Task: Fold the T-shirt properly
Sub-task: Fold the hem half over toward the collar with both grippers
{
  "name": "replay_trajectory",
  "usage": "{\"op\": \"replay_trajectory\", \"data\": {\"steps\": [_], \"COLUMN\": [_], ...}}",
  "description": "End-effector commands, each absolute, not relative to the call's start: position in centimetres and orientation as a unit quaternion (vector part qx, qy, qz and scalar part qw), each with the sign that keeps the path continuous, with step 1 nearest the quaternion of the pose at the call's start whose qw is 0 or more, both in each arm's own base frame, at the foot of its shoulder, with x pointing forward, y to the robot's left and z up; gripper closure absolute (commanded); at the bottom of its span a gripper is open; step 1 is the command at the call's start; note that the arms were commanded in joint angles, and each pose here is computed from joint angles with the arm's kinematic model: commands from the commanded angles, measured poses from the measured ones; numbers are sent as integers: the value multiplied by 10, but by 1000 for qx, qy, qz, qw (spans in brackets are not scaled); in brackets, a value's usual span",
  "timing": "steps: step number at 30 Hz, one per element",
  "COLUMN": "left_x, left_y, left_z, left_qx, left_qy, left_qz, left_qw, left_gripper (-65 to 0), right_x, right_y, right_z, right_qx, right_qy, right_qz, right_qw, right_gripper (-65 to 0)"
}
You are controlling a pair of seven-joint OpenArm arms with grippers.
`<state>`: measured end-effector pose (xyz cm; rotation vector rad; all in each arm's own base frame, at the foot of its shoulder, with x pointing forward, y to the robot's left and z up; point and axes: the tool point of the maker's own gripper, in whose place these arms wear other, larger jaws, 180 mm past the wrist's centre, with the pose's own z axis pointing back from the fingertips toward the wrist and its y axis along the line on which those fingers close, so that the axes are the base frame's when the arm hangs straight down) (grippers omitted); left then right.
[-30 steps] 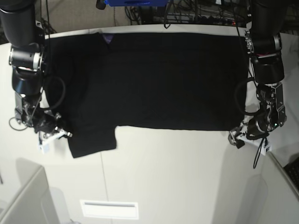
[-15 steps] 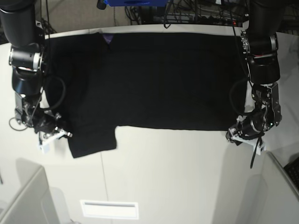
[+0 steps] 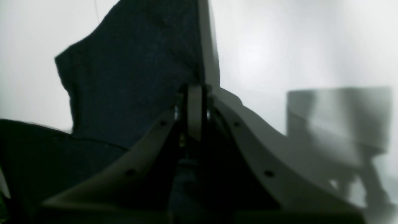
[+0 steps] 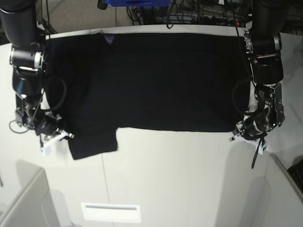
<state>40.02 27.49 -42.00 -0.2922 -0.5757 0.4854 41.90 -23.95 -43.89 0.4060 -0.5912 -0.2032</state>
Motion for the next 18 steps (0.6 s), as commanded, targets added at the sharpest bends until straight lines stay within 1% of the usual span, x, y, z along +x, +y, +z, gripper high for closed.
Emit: {"op": "replay_trajectory", "data": {"steps": [1, 6, 10, 12, 18], "left_x": [410, 405, 397, 395, 384], "left_y": [280, 289, 296, 297, 287], "left_z": [-404, -387, -381, -377, -366], "left_qx": [-137, -120, -110, -106, -107], "left_qy": [-299, -325, -337, -343, -351], "left_qz": [226, 204, 194, 187, 160], "left_qw": [917, 915, 915, 914, 916], "left_gripper": [0, 0, 0, 0, 0], "right_x": [433, 436, 436, 437, 431], "right_y": [-249, -243, -255, -261, -253], "right_z": [-419, -400, -380, -374, -352], "right_qx": [193, 185, 179, 169, 159], "right_qy": [-316, -351, -388, -394, -403], "right_qz": [-95, -62, -76, -87, -50], "right_qw": [924, 916, 901, 899, 900], "right_gripper": [0, 0, 0, 0, 0]}}
